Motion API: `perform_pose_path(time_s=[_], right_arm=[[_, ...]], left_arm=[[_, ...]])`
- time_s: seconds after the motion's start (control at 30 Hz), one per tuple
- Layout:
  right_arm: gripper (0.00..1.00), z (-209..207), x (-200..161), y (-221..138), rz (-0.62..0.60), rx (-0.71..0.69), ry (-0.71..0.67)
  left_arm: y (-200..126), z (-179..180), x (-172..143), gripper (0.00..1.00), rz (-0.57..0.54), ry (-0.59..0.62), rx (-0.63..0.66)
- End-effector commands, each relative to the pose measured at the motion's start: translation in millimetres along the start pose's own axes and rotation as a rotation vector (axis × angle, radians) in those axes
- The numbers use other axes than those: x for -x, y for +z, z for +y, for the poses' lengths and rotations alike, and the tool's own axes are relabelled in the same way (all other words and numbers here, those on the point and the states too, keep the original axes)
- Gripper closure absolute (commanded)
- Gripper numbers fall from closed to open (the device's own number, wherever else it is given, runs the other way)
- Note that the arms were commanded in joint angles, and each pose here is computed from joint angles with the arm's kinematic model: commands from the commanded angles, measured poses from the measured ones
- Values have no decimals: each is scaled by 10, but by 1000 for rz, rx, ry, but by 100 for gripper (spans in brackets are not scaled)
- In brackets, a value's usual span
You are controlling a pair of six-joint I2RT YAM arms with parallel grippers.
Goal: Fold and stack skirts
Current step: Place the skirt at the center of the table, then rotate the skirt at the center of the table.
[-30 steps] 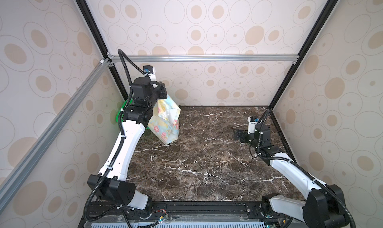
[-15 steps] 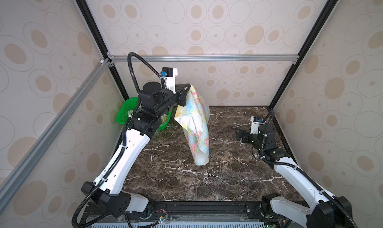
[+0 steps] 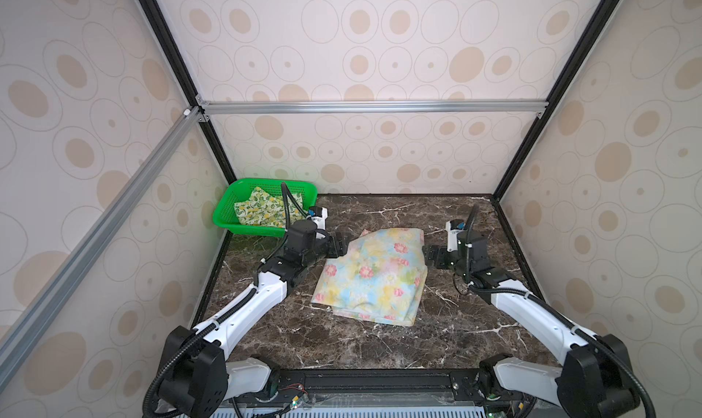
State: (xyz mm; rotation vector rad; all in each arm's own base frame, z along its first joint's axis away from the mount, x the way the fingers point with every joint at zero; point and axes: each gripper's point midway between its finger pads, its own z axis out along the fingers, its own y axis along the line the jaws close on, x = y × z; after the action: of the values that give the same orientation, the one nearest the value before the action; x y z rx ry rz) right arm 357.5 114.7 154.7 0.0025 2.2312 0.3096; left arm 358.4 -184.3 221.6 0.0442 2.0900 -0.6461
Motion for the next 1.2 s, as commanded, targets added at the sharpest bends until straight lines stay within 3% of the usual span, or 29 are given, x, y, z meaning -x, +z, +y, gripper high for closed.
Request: perform_pose_path(time_s=[0.0, 0.27, 0.5, 0.63, 0.9, 1.17], right_arm=[[7, 14, -117, 145, 67, -60, -3], [11, 3, -645, 461, 224, -143, 62], [27, -11, -1105, 541, 345, -201, 117], [46, 20, -1300, 539, 375, -230, 111], [48, 92, -1681, 441, 450, -252, 104], [51, 474, -2044, 248, 524, -182, 73]], left_arm=[[-192, 153, 81, 20, -60, -5, 97], [-48, 178, -482, 32, 58, -89, 30], [229, 31, -1021, 39, 166, -164, -34], [448, 6, -1275, 42, 215, -189, -28], [844, 67, -1398, 43, 234, -178, 39], [1367, 52, -1409, 44, 248, -139, 62]])
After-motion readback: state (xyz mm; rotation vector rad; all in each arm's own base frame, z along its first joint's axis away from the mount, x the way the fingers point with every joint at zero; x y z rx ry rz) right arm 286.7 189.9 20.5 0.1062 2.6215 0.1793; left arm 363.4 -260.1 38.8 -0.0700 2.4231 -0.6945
